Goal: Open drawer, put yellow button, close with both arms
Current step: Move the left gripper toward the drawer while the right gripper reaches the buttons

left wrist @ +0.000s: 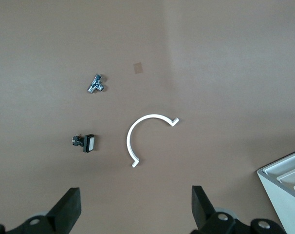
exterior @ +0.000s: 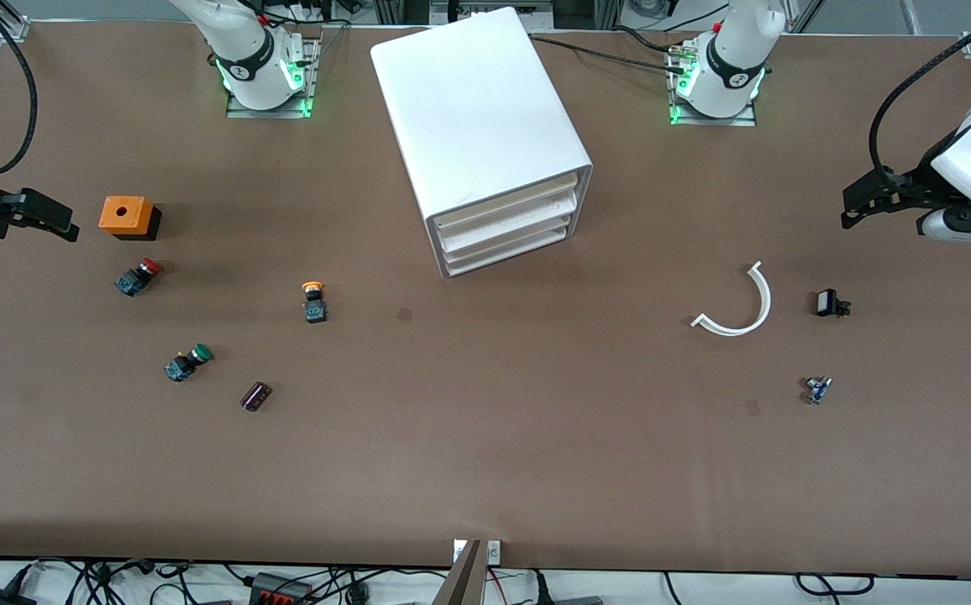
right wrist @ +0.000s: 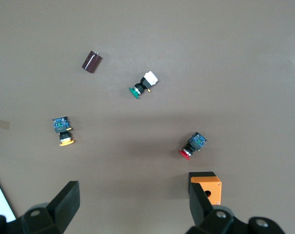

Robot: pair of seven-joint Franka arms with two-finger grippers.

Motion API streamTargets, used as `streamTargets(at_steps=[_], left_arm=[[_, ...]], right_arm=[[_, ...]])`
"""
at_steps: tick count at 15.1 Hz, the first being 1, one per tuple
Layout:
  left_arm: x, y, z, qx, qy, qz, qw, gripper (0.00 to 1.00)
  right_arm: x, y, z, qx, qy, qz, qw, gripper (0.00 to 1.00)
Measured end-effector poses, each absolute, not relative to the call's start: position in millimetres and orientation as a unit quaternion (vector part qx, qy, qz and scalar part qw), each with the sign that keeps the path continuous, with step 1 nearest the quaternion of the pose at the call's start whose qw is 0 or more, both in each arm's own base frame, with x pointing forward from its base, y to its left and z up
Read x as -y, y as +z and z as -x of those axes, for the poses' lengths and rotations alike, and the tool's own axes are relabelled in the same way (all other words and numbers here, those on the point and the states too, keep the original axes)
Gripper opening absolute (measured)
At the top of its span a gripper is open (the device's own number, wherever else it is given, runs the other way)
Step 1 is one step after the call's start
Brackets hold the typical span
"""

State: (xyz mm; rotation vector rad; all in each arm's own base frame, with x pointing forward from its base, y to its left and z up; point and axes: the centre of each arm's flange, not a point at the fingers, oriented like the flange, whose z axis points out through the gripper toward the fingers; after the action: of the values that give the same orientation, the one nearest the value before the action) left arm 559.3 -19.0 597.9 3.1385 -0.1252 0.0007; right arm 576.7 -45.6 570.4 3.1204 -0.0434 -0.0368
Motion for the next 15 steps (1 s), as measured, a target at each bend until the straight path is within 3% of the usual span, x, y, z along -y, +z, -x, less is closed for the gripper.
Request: streamTargets(at_steps=[9, 15], left_arm=[[20, 598, -559, 0.04, -0.002, -0.999, 0.0, 1.0], [47, 582, -529, 0.067, -0.123, -0.99, -0.002, 1.0]], right_arm=[[45, 568, -576, 0.013, -0.014, -1.0, 0.01, 1.0], [39, 567, -577, 0.008, -0.016, -1.0, 0.01, 1.0]])
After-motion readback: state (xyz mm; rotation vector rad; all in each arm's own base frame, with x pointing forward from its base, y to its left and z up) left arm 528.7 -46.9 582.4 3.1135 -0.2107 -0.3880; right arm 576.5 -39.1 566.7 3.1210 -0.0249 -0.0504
